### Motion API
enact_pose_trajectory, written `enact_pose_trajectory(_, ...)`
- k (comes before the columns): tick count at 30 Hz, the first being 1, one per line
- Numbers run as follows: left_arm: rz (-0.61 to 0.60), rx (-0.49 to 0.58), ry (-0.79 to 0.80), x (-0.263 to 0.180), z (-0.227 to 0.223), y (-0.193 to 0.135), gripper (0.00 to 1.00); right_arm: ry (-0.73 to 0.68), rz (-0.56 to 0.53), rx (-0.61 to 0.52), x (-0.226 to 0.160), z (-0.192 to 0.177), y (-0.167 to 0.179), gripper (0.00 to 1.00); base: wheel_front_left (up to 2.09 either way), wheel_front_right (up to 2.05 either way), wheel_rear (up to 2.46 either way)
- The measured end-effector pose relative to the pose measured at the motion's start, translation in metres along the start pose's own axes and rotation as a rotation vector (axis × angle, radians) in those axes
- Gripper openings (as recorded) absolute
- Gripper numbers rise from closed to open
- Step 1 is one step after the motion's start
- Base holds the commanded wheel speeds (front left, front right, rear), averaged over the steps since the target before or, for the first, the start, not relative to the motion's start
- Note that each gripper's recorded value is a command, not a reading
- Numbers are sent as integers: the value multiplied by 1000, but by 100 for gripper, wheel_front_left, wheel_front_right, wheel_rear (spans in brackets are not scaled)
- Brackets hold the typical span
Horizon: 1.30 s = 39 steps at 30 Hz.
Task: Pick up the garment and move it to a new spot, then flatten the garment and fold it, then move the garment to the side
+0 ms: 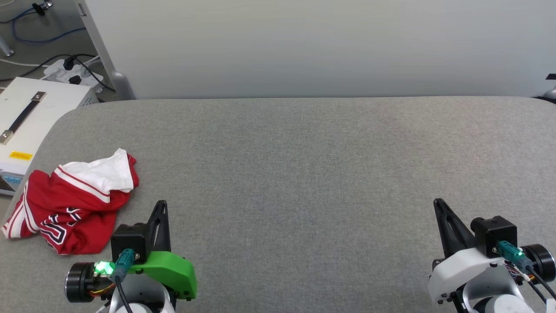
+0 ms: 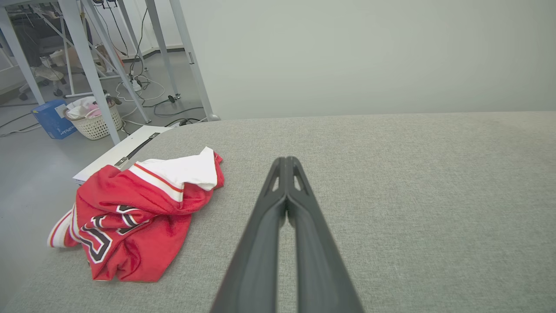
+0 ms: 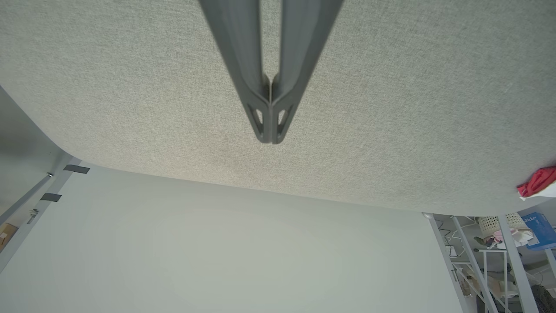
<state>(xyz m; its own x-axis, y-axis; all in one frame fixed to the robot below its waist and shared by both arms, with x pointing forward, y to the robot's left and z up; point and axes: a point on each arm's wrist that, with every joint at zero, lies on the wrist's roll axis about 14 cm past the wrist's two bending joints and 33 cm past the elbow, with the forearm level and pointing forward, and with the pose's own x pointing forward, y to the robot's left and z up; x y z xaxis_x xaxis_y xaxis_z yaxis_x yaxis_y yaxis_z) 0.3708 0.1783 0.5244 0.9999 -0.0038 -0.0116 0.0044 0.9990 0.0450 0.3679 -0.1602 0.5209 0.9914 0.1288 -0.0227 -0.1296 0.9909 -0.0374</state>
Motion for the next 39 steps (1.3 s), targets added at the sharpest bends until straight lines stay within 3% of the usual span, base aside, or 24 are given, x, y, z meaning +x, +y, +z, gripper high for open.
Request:
enact_pose_trajectory(12, 0, 0, 0, 0, 0, 0, 0, 0, 0, 0, 0, 0, 0, 0, 0, 0, 0)
enact_pose_trajectory(13, 0, 0, 0, 0, 0, 0, 100, 0, 0, 0, 0, 0, 0, 100, 0, 0, 0)
enact_pose_trajectory(14, 0, 0, 0, 0, 0, 0, 0, 1, 0, 1, 0, 0, 0, 0, 0, 0, 0)
enact_pose_trajectory(15, 0, 0, 0, 0, 0, 0, 100, 1, 0, 1, 0, 0, 0, 100, 0, 0, 0)
enact_pose_trajectory(16, 0, 0, 0, 0, 0, 0, 0, 1, 0, 1, 0, 0, 0, 0, 0, 0, 0)
enact_pose_trajectory(17, -1, 0, 0, 0, 0, 0, 100, 1, 0, 1, 0, 0, 0, 100, 0, 0, 0)
enact_pose_trajectory(39, 9, -9, -45, 0, 8, -1, 100, -59, -20, 49, -1, 11, -7, 100, 0, 0, 0)
